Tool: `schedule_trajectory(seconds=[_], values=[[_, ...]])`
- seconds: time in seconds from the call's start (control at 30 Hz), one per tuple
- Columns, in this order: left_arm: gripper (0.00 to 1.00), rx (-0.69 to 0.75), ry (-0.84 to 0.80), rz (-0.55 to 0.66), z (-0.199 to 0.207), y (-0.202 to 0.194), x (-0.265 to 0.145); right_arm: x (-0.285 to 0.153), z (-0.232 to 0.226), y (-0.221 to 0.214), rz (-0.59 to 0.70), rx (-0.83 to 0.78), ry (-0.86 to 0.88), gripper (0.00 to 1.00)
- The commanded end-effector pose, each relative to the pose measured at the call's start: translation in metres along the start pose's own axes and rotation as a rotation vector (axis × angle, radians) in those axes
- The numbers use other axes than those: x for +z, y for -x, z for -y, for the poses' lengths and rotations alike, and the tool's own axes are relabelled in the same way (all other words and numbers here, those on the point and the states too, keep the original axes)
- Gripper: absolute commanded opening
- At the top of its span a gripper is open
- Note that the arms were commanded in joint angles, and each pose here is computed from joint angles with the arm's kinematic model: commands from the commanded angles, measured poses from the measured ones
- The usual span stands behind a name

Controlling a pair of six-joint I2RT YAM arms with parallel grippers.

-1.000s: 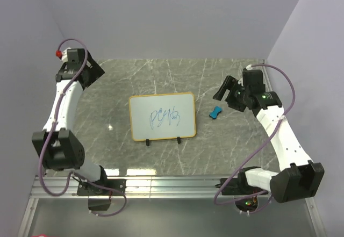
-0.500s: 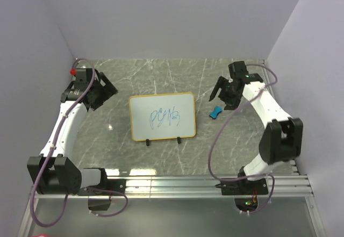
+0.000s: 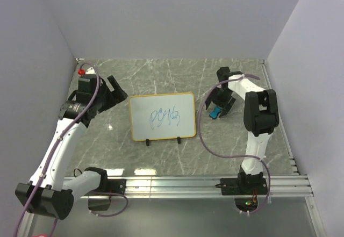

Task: Erase the whiteboard

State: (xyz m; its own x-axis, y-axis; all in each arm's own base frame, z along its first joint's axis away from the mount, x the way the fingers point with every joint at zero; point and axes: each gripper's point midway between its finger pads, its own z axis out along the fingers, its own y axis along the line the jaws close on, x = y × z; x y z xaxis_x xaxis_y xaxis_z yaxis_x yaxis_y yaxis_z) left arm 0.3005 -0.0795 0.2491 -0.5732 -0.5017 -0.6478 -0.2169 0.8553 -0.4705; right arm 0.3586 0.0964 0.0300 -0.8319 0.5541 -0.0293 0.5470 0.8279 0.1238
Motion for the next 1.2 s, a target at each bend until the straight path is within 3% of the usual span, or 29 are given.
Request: schedule_trajectory(seconds=[0.0,0.1,0.3,0.43,0.53,0.57,0.6,0.63,0.7,0.9,1.17], values=[[0.89,0.021,0.006,-0.013,-0.005,-0.008,-0.002,-0.005,-0.006,0.019,0.054,0.027,-0.026,0.81],[0.89,0.02,0.003,-0.011,-0.006,-0.01,-0.002,-0.002,-0.005,0.026,0.067,0.027,-0.048,0.77],[0.89,0.021,-0.005,-0.019,-0.004,-0.01,0.002,0.003,0.004,0.028,0.07,0.008,-0.096,0.59],[0.91,0.034,-0.008,-0.004,-0.002,-0.005,0.006,0.005,0.006,0.02,0.053,-0.008,-0.088,0.38],[0.91,0.05,-0.016,-0.009,0.0,-0.005,0.014,0.007,0.008,0.009,0.048,-0.039,-0.093,0.29],[0.91,0.06,-0.047,-0.013,0.005,-0.005,0.016,0.007,0.009,0.002,0.042,-0.056,-0.094,0.19],[0.91,0.061,-0.066,-0.015,0.009,-0.005,0.018,0.007,0.012,0.0,0.041,-0.062,-0.095,0.19],[0.91,0.087,-0.091,-0.022,0.012,-0.007,0.02,0.007,0.009,-0.009,0.022,-0.08,-0.078,0.09],[0.86,0.133,-0.154,-0.034,0.017,-0.016,0.032,0.006,0.011,-0.02,0.014,-0.098,-0.059,0.0],[0.8,0.198,-0.296,-0.037,0.025,-0.034,0.049,-0.032,0.007,-0.033,0.059,-0.128,0.054,0.0],[0.79,0.114,-0.453,-0.031,0.016,-0.027,0.066,-0.117,-0.003,-0.03,0.19,-0.15,0.166,0.0]])
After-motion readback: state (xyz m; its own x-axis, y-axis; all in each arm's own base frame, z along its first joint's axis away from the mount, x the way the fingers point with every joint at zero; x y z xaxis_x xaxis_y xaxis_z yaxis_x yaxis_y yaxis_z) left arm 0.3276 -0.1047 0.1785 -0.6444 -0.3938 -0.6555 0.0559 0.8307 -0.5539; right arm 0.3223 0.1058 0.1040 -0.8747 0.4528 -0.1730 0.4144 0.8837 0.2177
